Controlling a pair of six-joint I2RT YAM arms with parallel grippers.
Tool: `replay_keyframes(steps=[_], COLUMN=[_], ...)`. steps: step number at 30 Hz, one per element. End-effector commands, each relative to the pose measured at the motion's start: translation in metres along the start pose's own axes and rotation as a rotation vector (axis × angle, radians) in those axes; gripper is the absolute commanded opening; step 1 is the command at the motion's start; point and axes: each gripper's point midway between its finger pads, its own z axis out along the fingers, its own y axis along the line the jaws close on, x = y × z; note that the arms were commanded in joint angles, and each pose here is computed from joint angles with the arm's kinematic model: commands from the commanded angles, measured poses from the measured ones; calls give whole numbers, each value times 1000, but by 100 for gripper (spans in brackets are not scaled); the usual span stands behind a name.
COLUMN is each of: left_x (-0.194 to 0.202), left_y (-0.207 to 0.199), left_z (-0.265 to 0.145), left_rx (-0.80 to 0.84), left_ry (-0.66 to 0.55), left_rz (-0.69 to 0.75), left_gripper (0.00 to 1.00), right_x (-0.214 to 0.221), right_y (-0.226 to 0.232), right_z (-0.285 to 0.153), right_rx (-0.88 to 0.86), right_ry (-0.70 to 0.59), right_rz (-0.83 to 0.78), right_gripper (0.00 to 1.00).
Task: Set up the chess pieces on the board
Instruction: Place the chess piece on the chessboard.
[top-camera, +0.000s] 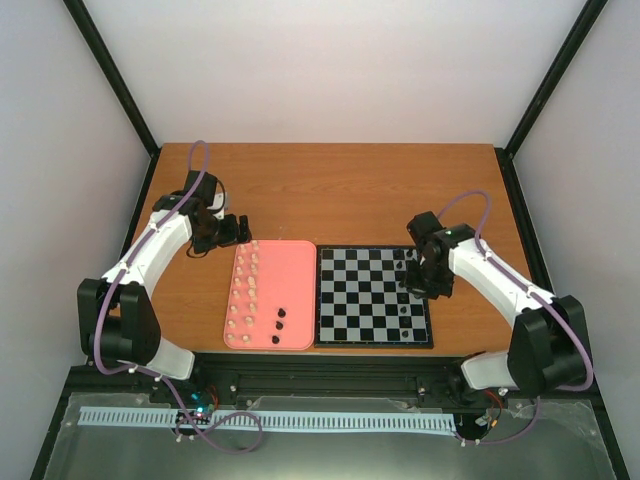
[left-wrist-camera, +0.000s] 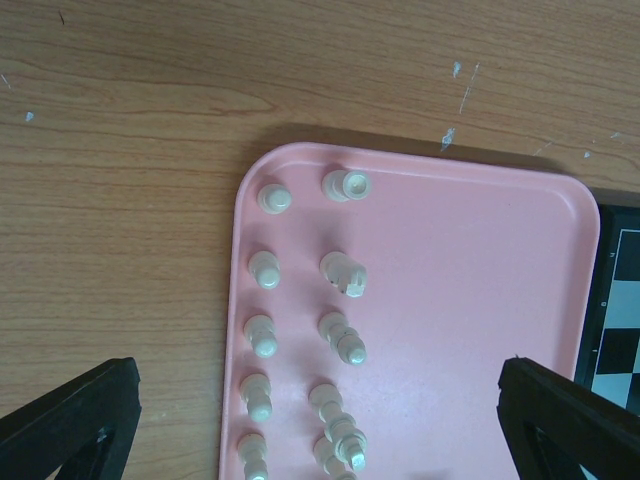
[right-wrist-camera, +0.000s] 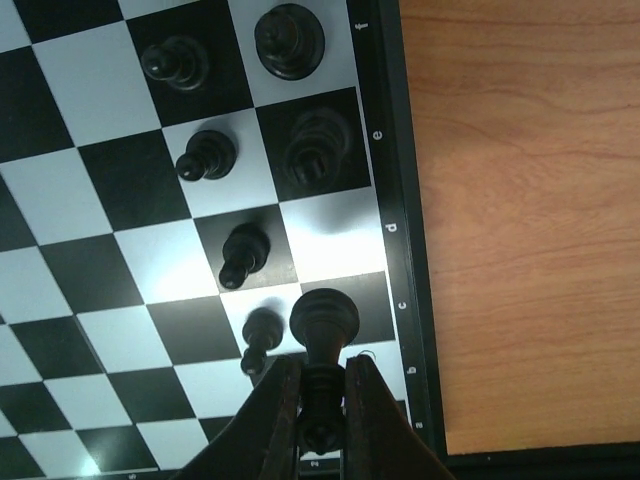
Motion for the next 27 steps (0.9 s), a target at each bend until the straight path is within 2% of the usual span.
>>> replay_keyframes(steps=[1, 27], left_x=[-4, -3], left_y=[-4, -2], left_z=[-5, -2], left_rx=[10, 4], left_ry=[-8, -3], left_rz=[1, 2], left_gripper=[100, 100], right_x=[-13, -12], right_y=[3, -8], right_z=[11, 39], right_rx=[-6, 87], right_ry=[-37, 23], right_rz=[29, -7], right_gripper=[3, 5])
